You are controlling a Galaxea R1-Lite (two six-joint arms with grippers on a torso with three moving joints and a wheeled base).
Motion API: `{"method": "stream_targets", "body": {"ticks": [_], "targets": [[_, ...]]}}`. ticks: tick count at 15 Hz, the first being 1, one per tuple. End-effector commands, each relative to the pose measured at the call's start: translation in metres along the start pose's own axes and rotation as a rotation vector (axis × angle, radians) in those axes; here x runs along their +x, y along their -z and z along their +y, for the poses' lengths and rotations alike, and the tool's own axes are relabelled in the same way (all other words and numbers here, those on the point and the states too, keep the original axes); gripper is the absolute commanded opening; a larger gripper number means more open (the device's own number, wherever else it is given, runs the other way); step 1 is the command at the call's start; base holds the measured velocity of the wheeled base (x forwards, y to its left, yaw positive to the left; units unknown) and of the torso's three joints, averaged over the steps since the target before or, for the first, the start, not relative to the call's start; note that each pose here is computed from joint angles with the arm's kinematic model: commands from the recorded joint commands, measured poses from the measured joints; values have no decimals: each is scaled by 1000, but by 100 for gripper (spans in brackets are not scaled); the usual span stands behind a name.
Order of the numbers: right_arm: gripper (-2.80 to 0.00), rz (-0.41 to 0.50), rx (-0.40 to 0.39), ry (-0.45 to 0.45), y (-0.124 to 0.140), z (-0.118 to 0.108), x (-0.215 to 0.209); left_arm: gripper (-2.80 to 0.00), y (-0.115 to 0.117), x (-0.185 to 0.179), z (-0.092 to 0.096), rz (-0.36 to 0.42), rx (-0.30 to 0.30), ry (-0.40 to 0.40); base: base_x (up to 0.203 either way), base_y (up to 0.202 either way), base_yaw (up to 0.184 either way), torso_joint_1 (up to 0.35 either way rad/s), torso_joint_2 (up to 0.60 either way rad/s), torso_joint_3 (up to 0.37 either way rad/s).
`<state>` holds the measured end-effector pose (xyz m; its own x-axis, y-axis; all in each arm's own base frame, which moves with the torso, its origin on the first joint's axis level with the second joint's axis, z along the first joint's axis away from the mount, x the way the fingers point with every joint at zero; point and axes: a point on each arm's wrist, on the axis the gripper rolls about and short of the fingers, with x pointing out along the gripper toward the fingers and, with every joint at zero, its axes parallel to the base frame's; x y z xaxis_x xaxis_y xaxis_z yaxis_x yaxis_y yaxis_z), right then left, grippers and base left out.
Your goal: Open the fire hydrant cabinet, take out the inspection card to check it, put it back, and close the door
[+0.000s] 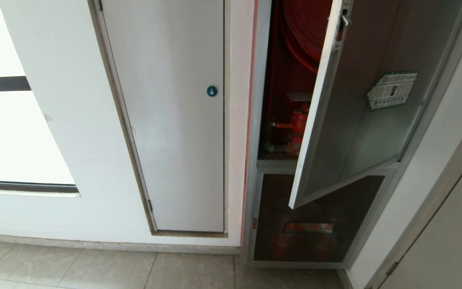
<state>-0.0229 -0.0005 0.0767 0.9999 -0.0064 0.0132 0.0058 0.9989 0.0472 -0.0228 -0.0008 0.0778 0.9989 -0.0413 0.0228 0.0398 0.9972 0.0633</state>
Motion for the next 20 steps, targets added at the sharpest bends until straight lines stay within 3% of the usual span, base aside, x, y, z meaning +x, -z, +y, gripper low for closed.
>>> {"method": "stream_targets", "body": {"ticks": [1, 10, 12, 14, 16, 20], "targets": [[-280, 4, 0, 0, 1, 0, 0, -280, 3, 1, 0, 14, 0, 1, 0, 0, 0, 0, 0, 0], [-280, 20, -39, -5, 0, 0, 2, -280, 3, 1, 0, 14, 0, 1, 0, 0, 0, 0, 0, 0], [-280, -57, -37, -13, -11, 1, 3, -280, 3, 1, 0, 14, 0, 1, 0, 0, 0, 0, 0, 0], [-280, -95, -45, -57, -26, 3, 11, -280, 3, 1, 0, 14, 0, 1, 0, 0, 0, 0, 0, 0], [-280, -75, -72, -108, -37, 4, 23, -280, 3, 1, 0, 14, 0, 1, 0, 0, 0, 0, 0, 0], [-280, 2, -90, -328, -71, 13, 53, -280, 3, 1, 0, 14, 0, 1, 0, 0, 0, 0, 0, 0]]}}
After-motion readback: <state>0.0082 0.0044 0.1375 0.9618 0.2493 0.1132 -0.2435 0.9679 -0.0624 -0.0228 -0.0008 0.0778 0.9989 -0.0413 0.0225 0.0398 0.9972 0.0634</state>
